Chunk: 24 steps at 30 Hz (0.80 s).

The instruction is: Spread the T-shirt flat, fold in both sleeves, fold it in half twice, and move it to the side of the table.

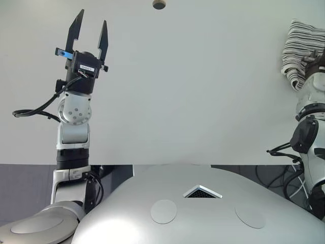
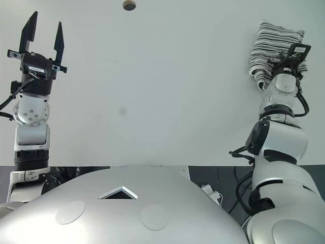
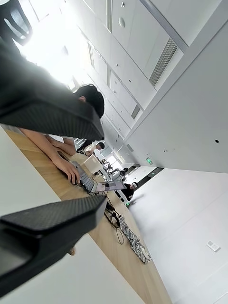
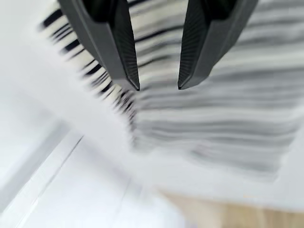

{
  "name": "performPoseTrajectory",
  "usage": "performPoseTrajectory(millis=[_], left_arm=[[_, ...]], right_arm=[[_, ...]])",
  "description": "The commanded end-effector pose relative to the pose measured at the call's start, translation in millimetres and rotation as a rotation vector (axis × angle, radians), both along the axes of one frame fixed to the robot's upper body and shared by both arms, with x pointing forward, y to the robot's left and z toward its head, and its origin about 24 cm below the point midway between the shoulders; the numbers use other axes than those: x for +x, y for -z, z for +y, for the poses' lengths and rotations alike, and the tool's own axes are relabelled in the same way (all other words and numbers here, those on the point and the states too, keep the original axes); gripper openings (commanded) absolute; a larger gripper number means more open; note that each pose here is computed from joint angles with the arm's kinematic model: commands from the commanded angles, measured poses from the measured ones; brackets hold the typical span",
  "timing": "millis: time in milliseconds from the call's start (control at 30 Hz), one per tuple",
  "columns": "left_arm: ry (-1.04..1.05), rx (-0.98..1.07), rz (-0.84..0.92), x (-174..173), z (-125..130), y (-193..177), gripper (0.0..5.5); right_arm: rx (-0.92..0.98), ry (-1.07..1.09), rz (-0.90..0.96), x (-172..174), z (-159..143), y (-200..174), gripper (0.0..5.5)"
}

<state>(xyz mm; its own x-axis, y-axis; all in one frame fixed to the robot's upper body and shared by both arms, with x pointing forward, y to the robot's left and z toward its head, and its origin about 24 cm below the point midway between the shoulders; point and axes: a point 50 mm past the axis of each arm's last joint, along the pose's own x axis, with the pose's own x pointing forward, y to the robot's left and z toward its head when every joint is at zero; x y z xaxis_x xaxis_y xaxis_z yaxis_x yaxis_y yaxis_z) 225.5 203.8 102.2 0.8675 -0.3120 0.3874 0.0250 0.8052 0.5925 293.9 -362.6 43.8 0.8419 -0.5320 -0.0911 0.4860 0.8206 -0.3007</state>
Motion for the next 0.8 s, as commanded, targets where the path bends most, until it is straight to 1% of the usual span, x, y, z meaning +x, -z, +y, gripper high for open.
performPoseTrajectory(millis=[33, 100, 133, 200, 267, 333, 400, 467, 567, 667, 767, 800], left_arm=[[0.001, -0.123, 0.008, -1.0, -5.8, 0.6, 2.12], [-0.030, -0.203, -0.004, 1.9, -4.5, 0.1, 2.12], [-0.058, -0.243, -0.011, 5.8, -2.5, 0.7, 2.12], [-0.113, -0.284, -0.026, 14.3, 1.6, 3.7, 2.12], [-0.187, -0.279, -0.044, 22.8, 7.3, 11.0, 2.12], [-0.288, -0.221, -0.058, 35.0, 14.8, 24.9, 2.12], [-0.356, -0.179, -0.066, 44.4, 19.0, 37.0, 2.12], [-0.388, -0.181, -0.059, 50.1, 19.7, 47.6, 2.12], [-0.394, -0.208, -0.028, 54.6, 16.9, 64.8, 2.12], [-0.391, -0.204, -0.002, 56.7, 10.9, 77.4, 2.12], [-0.423, -0.163, 0.057, 59.9, 6.9, 91.7, 2.12], [-0.434, -0.128, 0.053, 60.5, 6.1, 93.7, 2.12]], right_arm=[[-0.102, -0.203, -0.468, 34.1, 54.1, -58.6, 1.51], [-0.093, -0.312, -0.657, 31.6, 93.1, -69.7, 1.51], [-0.055, -0.389, -0.708, 27.6, 118.8, -67.7, 1.51], [-0.010, -0.518, -0.720, 19.6, 160.2, -57.9, 1.51], [0.057, -0.577, -0.626, 19.4, 184.3, -35.1, 1.51], [0.156, -0.577, -0.523, 21.4, 189.9, -10.2, 1.51], [0.229, -0.553, -0.454, 22.0, 187.0, 7.0, 1.51], [0.241, -0.537, -0.404, 20.8, 180.7, 17.6, 1.51], [0.211, -0.525, -0.377, 18.4, 172.2, 23.9, 1.51], [0.138, -0.548, -0.365, 16.8, 174.7, 25.5, 1.51], [0.092, -0.565, -0.325, 15.6, 176.5, 30.3, 1.51], [0.070, -0.573, -0.315, 15.1, 177.8, 31.4, 1.51]])
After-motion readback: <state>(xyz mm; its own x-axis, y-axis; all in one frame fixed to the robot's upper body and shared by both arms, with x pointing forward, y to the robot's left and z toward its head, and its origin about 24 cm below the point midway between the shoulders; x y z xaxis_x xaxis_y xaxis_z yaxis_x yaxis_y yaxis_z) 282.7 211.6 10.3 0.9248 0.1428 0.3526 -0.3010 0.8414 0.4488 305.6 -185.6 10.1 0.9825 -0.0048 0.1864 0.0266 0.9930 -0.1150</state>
